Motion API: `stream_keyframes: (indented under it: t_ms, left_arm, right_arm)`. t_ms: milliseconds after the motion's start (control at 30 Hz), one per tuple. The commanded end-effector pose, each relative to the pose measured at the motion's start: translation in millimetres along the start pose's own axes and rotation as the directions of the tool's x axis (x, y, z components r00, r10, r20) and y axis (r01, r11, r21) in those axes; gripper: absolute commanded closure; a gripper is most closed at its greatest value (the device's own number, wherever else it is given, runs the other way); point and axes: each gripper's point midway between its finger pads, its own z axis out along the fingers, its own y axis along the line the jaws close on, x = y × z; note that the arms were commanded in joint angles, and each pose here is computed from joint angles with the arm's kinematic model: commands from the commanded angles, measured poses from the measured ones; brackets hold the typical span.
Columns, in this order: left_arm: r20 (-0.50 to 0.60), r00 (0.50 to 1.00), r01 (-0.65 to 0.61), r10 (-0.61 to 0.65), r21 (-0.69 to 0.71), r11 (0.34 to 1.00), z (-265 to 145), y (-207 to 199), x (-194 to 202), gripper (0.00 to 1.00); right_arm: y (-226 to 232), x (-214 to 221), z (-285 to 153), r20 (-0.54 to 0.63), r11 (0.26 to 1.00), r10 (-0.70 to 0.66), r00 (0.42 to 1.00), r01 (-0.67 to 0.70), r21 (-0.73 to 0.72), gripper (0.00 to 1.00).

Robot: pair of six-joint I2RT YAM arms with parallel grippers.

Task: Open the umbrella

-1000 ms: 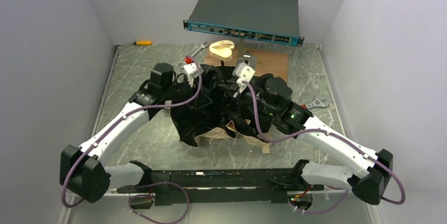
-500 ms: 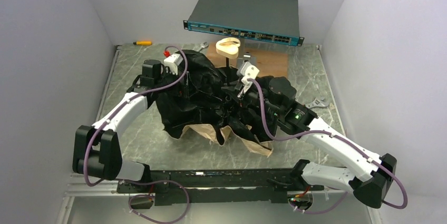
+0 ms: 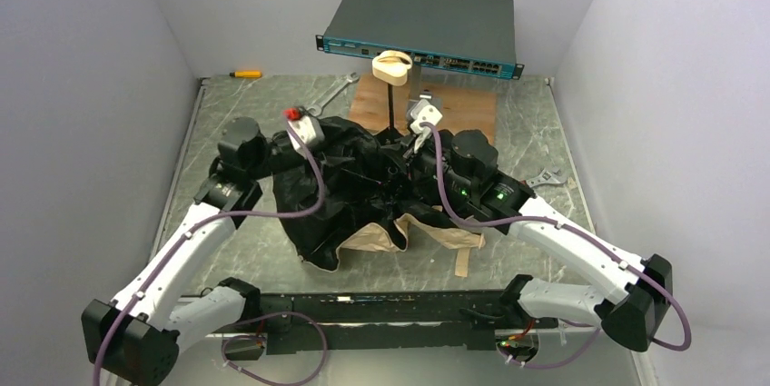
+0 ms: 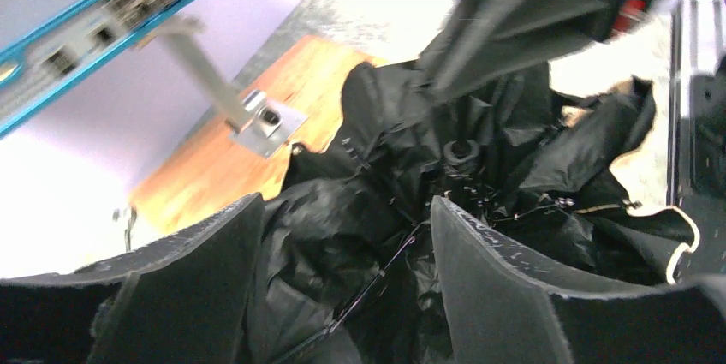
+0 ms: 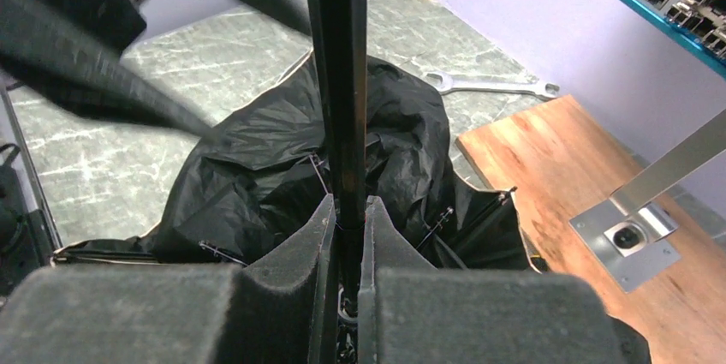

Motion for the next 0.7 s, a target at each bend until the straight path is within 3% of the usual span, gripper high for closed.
stream_keyframes:
  t_ms: [0, 133, 333, 467, 667]
  left_arm:
    - [-0.008, 0.973, -0.227, 0.232, 0.173, 0.958, 14.4, -40.5, 26.7, 0.3]
    - [0.048, 0.941, -0.336, 0.334, 0.223, 0.915, 27.7, -62.1, 40.3, 0.44]
    - [0.074, 0.92, -0.388, 0.385, 0.328, 0.862, 43.2, -96.2, 55.1, 0.57]
    - [0.085, 0.907, -0.413, 0.413, 0.382, 0.827, 47.4, -123.8, 72.1, 0.56]
    - [0.021, 0.885, -0.403, 0.465, 0.535, 0.743, 23.1, -170.3, 138.7, 0.46]
  right_arm:
    - [-8.7, -70.4, 0.2, 0.207, 0.998, 0.049, 0.977, -0.057, 0.032, 1.0]
    - [-2.6, -77.2, 0.5, 0.22, 0.995, 0.101, 0.97, -0.102, -0.005, 1.0]
    - [-3.0, -84.5, 4.6, 0.236, 0.99, 0.141, 0.961, -0.143, -0.009, 1.0]
    - [-5.7, -90.7, 11.1, 0.252, 0.983, 0.178, 0.951, -0.183, -0.004, 1.0]
    - [-27.9, -109.7, 21.7, 0.314, 0.967, 0.225, 0.922, -0.25, 0.041, 1.0]
